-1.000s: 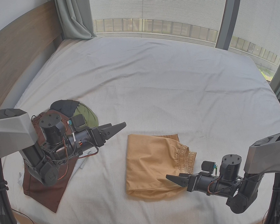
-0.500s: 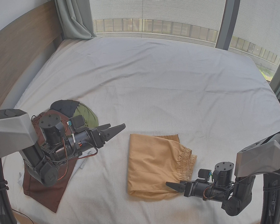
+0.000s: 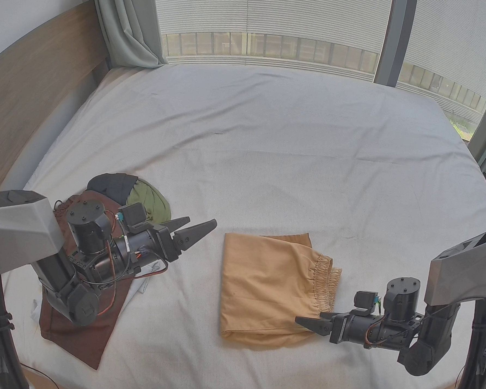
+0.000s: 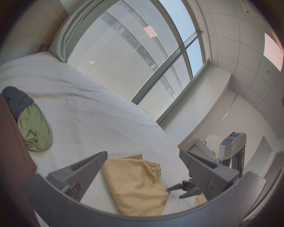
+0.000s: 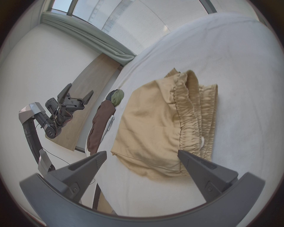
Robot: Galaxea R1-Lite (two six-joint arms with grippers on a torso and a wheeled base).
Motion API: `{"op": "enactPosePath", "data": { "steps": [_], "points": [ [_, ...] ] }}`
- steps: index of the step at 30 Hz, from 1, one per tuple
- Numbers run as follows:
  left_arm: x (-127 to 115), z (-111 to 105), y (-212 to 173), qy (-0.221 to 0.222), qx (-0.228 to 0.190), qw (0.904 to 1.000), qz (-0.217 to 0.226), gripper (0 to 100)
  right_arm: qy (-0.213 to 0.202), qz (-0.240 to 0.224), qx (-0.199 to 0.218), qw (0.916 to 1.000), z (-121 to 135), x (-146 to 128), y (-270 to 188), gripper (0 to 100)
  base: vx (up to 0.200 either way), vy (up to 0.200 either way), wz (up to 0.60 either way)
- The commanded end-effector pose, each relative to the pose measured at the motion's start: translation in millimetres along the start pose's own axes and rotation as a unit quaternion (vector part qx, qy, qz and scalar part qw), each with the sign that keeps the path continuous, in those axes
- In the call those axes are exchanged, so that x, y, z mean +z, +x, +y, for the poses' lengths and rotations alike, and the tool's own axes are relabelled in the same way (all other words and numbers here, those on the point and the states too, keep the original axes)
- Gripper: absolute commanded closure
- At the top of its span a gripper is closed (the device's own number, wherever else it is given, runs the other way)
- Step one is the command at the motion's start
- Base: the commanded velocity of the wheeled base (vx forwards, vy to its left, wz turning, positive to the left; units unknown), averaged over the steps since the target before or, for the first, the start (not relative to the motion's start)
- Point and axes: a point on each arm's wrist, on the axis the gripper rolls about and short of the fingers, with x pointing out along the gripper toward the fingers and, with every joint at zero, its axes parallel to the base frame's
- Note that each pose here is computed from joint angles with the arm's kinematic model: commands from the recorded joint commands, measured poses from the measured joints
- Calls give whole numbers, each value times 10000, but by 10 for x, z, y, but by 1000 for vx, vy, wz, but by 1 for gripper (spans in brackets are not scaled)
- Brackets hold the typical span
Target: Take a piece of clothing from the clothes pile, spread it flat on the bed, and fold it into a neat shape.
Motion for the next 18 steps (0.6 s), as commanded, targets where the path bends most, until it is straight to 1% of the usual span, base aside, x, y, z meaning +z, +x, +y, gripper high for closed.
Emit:
{"op": "enactPosePath", "data": {
  "steps": [1,2,3,5,6,7,9,10,13,15,18],
  "points": [
    [-12,-12,-158,378,150,9991,95,0,-257,-208,-62,9994,2,94,-173,0,0,0,0],
    [-29,-8,-174,477,172,9986,130,0,-276,-211,-91,9994,-14,95,-180,0,0,0,0],
    [-46,10,-208,741,218,9969,179,0,-317,-202,-164,9992,-51,88,-200,0,0,0,0],
    [-67,60,-272,1100,337,9931,248,0,-330,-203,-259,9989,-105,87,-228,0,0,0,0],
    [-65,57,-276,1131,336,9927,249,0,-334,-206,-265,9989,-108,88,-230,0,0,0,0],
    [-94,82,-324,1385,406,9890,330,0,-342,-198,-327,9987,-143,83,-242,0,0,0,0],
    [-140,110,-386,1672,471,9837,458,0,-305,-122,-443,9985,-218,44,-245,0,0,0,0],
    [-154,114,-398,1734,468,9825,494,0,-303,-110,-462,9984,-231,38,-244,0,0,0,0],
    [-193,137,-478,2128,338,9743,658,0,-230,-7,-570,9981,-321,-15,-216,0,0,0,0],
    [-202,150,-497,2259,318,9712,694,0,-182,26,-589,9981,-345,-33,-198,0,0,0,0],
    [-220,159,-513,2294,336,9700,736,0,-146,32,-613,9980,-363,-38,-195,0,0,0,0]
  ]
}}
